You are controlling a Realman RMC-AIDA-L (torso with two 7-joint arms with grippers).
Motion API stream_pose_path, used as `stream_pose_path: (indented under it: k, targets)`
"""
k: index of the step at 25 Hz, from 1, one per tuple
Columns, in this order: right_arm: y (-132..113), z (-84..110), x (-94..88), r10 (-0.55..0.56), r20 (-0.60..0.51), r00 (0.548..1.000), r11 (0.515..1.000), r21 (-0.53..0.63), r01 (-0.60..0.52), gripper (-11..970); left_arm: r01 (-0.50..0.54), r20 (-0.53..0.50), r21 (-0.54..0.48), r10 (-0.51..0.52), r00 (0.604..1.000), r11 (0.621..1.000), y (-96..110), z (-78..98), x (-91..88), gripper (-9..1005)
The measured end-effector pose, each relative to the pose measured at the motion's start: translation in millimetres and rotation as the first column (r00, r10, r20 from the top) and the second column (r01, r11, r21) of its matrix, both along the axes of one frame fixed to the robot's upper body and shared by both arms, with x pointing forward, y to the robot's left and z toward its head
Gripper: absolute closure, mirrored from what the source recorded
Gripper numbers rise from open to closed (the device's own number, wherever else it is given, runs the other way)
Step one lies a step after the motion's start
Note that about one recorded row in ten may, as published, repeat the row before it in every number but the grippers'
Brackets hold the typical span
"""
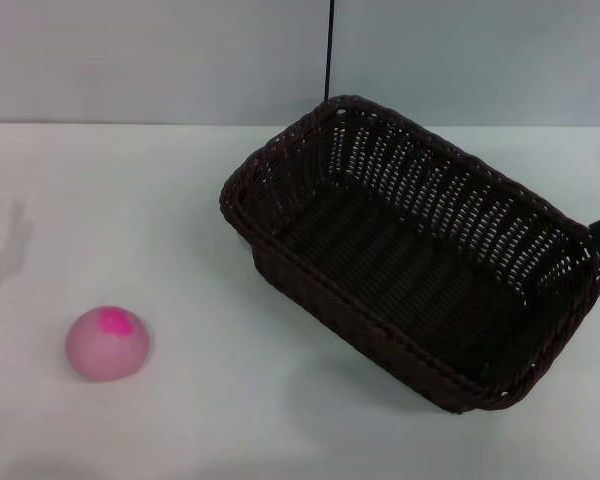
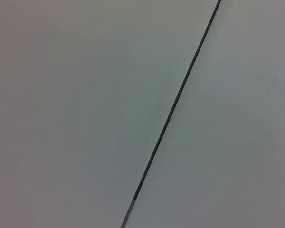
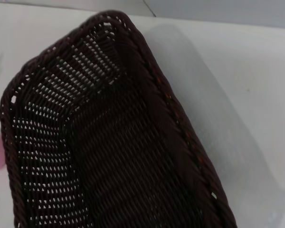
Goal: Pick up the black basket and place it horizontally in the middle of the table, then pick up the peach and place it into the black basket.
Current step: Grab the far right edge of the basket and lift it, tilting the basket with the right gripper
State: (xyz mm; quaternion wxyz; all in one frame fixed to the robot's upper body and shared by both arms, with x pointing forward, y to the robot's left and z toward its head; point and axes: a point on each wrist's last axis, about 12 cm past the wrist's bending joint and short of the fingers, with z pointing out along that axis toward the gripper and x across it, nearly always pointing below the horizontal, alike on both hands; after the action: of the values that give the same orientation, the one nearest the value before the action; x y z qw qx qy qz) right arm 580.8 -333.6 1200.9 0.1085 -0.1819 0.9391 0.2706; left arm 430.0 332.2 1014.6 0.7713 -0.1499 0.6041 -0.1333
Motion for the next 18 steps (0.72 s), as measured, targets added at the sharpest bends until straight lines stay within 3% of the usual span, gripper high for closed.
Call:
stream_pose_path:
  k: [18]
  targets:
    - [15.0,-42.4,4.7,0.002,-0.056,0.998,1.000,0.016,-0.001,175,0.003,-0.011,-0.013,-0.003,1.000,1.000,-2.5,-1.7,-0.1,187]
